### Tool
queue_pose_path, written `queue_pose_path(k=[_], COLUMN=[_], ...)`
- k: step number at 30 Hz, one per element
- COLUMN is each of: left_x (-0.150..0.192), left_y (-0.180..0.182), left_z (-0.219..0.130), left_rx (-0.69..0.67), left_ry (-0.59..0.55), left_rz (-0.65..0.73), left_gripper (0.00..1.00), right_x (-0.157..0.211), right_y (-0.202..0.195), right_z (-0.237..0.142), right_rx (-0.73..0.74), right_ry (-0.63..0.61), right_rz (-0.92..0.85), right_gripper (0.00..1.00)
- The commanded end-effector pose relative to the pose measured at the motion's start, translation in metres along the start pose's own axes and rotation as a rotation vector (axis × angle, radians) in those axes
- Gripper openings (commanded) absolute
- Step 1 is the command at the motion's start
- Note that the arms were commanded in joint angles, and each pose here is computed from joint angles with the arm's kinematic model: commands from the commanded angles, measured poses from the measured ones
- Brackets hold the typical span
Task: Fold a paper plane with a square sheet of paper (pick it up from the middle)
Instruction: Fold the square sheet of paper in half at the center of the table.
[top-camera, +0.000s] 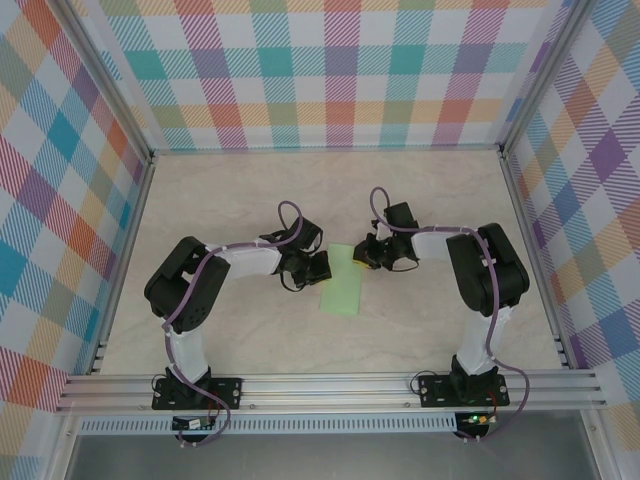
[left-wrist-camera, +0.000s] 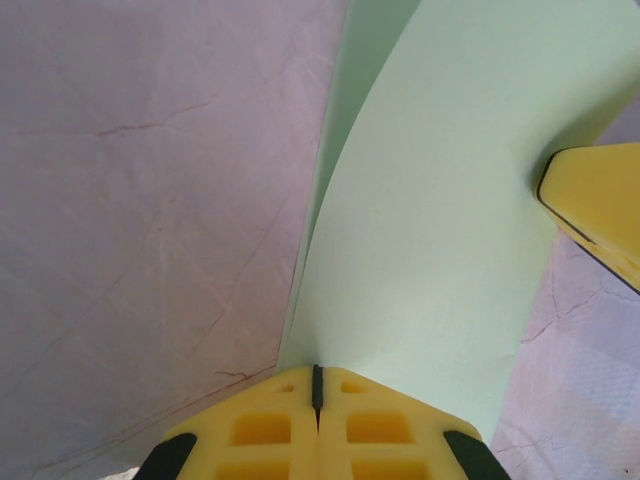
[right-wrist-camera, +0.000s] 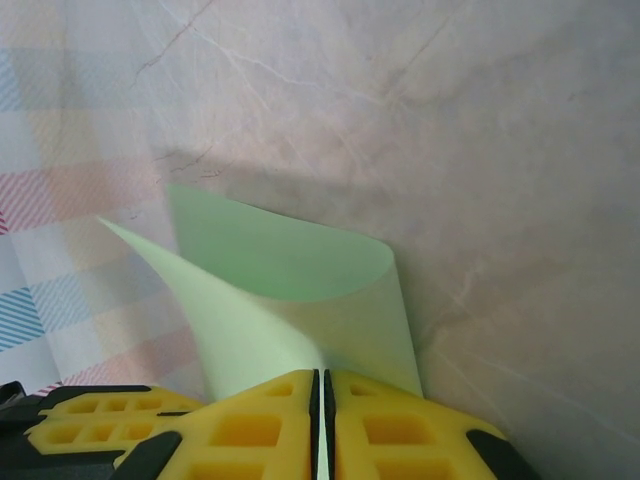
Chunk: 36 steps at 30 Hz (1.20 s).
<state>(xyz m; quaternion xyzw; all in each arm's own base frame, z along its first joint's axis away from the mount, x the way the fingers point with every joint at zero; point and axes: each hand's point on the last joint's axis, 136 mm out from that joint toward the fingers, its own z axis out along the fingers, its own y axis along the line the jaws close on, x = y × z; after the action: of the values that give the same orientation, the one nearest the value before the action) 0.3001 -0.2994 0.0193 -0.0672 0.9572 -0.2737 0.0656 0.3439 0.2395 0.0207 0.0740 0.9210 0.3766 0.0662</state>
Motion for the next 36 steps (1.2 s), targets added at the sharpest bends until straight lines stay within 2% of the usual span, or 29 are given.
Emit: queue_pose_path(k=[1, 8, 16, 20, 26, 36], left_x=[0.027, 0.028, 0.027, 0.026, 0.023, 0.027], left_y=[0.05, 0.051, 0.05, 0.049, 0.045, 0.047], left_z=[0.004, 0.005, 0.005, 0.005, 0.005, 0.007], left_rx=[-0.189, -0.19, -0.186, -0.185, -0.177, -0.172], left_ry=[0.071, 0.073, 0.073, 0.069, 0.06, 0.074], left_rz=[-0.028, -0.031, -0.035, -0.034, -0.031, -0.041], left_gripper=[0.0, 0.0, 0.0, 0.0, 0.0, 0.0], right_x=[-0.016, -0.03, -0.028, -0.024, -0.024, -0.031], right_y=[0.026, 0.024, -0.015, -0.022, -0.011, 0.032], right_z=[-0.02, -0.011, 0.012, 0.015, 0.004, -0.017], right_rx=[-0.027, -0.031, 0.072, 0.082, 0.093, 0.087], right_ry=[-0.039, -0.024, 0.002, 0.014, 0.018, 0.03], right_rz=[-0.057, -0.037, 0.038, 0.059, 0.104, 0.095], right_gripper=[0.13, 0.11, 0.11, 0.11, 0.14, 0.18])
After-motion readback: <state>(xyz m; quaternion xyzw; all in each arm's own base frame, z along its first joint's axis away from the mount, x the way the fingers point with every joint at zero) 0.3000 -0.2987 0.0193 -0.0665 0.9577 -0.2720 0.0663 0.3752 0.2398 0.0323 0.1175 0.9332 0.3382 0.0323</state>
